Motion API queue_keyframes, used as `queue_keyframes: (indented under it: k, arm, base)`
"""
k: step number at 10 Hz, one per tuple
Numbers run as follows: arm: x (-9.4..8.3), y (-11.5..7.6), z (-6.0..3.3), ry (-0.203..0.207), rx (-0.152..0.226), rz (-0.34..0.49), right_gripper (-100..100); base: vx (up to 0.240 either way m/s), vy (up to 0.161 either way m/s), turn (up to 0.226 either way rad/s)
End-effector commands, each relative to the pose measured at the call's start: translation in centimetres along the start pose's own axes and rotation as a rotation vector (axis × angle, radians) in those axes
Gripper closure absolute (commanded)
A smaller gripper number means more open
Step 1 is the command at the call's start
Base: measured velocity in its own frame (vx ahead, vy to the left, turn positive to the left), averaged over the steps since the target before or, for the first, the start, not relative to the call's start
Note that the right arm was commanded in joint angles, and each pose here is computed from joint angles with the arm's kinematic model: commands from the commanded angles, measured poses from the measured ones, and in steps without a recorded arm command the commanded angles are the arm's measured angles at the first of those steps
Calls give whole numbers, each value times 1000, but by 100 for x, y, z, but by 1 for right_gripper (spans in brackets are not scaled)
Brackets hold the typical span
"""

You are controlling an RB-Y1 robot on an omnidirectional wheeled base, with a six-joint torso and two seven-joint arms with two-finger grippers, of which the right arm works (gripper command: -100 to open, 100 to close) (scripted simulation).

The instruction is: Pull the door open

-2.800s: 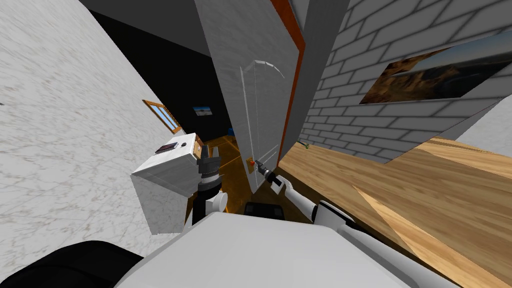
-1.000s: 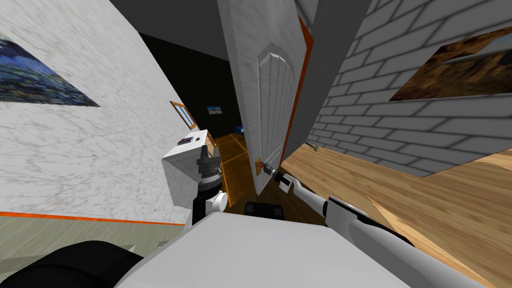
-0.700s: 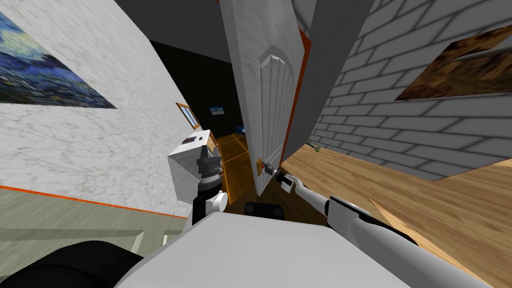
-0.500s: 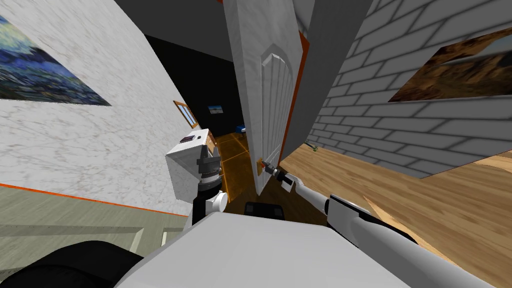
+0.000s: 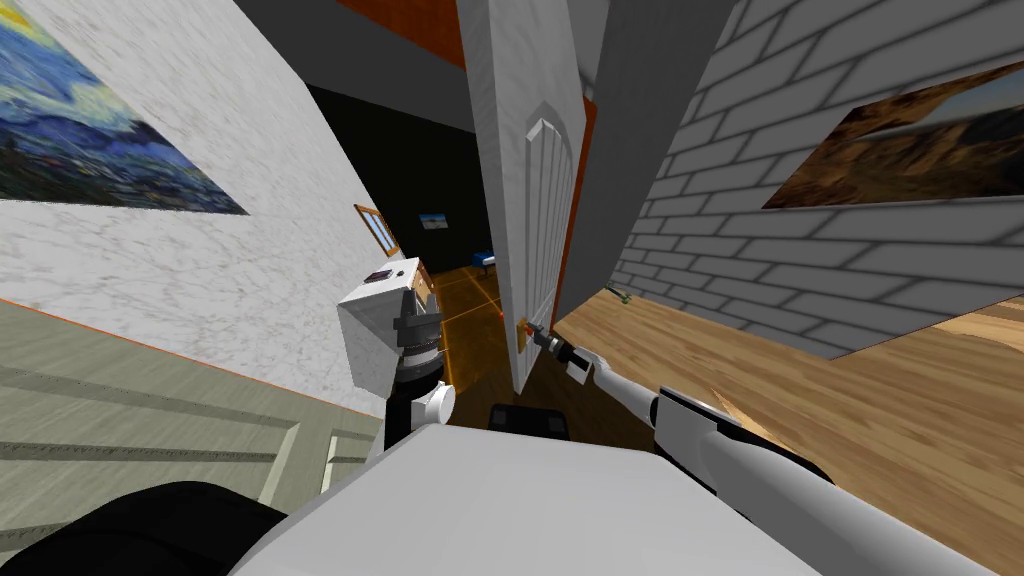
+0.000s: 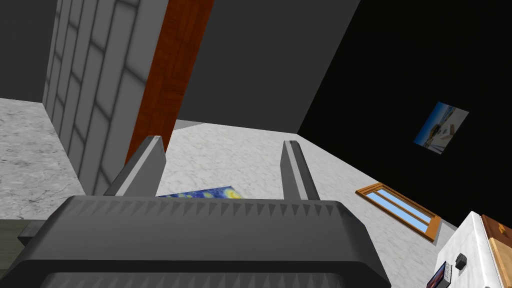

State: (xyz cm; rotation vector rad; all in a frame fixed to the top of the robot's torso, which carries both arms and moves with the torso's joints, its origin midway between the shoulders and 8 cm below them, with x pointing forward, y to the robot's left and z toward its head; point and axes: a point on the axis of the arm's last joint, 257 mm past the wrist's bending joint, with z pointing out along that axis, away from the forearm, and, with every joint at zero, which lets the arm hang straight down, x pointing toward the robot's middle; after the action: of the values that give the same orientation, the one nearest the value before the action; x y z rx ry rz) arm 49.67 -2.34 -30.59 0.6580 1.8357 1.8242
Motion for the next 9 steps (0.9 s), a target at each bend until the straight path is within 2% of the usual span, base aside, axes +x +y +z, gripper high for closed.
queue_keyframes:
  k: [1,3,5,8,9]
  arm:
    - [-175,6,-73,-20,3,-3,100]
    - [-305,7,-141,-31,2,-3,100]
    - [-471,18,-231,-46,0,-2,100]
    - [-626,37,-320,-60,-2,-3,100]
    - [-626,37,-320,-60,-2,-3,100]
  base:
    - [-59,-157,85]
    - [-32,-152,147]
    - [-105,-202,318]
    - [-48,-85,219]
    - [-37,-35,78]
